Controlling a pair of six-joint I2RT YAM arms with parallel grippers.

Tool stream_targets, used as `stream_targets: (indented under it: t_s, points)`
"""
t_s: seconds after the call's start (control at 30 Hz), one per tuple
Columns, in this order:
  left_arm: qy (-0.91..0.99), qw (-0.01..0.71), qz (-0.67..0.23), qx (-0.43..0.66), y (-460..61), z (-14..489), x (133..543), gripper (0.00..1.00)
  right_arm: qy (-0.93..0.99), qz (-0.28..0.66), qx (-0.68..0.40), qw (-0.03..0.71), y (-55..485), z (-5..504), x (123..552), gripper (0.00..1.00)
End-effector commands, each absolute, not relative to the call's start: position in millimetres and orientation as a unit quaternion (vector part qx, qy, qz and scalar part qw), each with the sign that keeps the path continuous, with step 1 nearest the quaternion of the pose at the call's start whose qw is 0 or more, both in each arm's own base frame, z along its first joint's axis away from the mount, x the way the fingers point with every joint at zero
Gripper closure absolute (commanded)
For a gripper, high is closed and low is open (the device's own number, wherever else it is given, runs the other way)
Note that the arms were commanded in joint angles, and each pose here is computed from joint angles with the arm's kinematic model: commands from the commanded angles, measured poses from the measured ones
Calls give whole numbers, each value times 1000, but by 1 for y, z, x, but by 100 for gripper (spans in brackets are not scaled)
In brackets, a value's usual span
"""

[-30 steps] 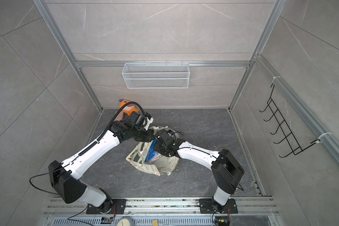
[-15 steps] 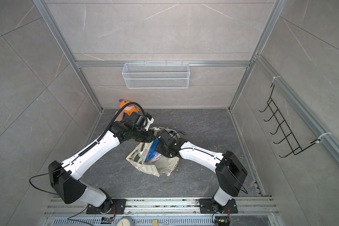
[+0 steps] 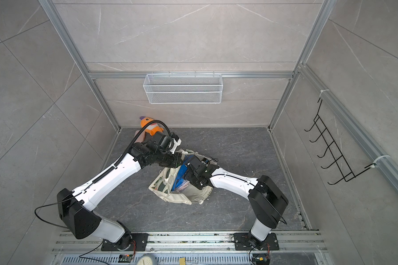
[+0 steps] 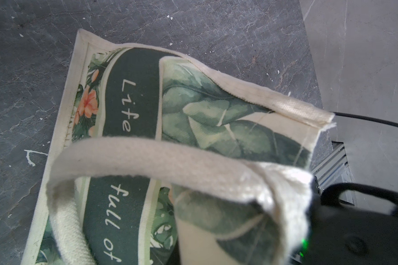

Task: Take out the compass set from the canvas bag
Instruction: Pick up the compass set from the canvas bag.

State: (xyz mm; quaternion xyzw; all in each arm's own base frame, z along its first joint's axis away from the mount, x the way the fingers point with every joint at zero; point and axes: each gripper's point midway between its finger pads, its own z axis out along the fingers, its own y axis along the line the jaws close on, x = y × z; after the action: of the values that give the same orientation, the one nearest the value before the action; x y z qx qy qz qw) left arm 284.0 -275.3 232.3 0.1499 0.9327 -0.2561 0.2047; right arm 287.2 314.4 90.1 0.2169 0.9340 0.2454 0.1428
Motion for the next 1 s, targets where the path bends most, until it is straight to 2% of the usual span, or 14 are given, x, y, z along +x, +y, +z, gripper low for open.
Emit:
stream_targets:
  t_s: [0.0, 0.27, 0.4, 0.67, 0.87, 0.97]
  points:
    - [918, 220, -290, 158, -278, 258, 273, 100, 932, 236, 242, 131, 310, 72, 293, 23]
    - [918, 218, -292, 157, -279, 255, 273, 100, 931, 239, 250, 114, 318, 47, 295, 25]
    - [919, 215, -292, 157, -279, 253, 273, 100, 929, 251, 238, 132, 323, 50, 302, 35]
    - [919, 216, -290, 156, -278, 252, 273, 100, 924, 268, 205, 183, 321, 89, 312, 60]
    - [920, 215, -290, 153, -279, 252, 274, 100, 920, 273, 192, 204, 317, 111, 313, 70]
    - [920, 215, -289, 153, -278, 251, 275, 100, 919, 273, 185, 217, 315, 123, 314, 71]
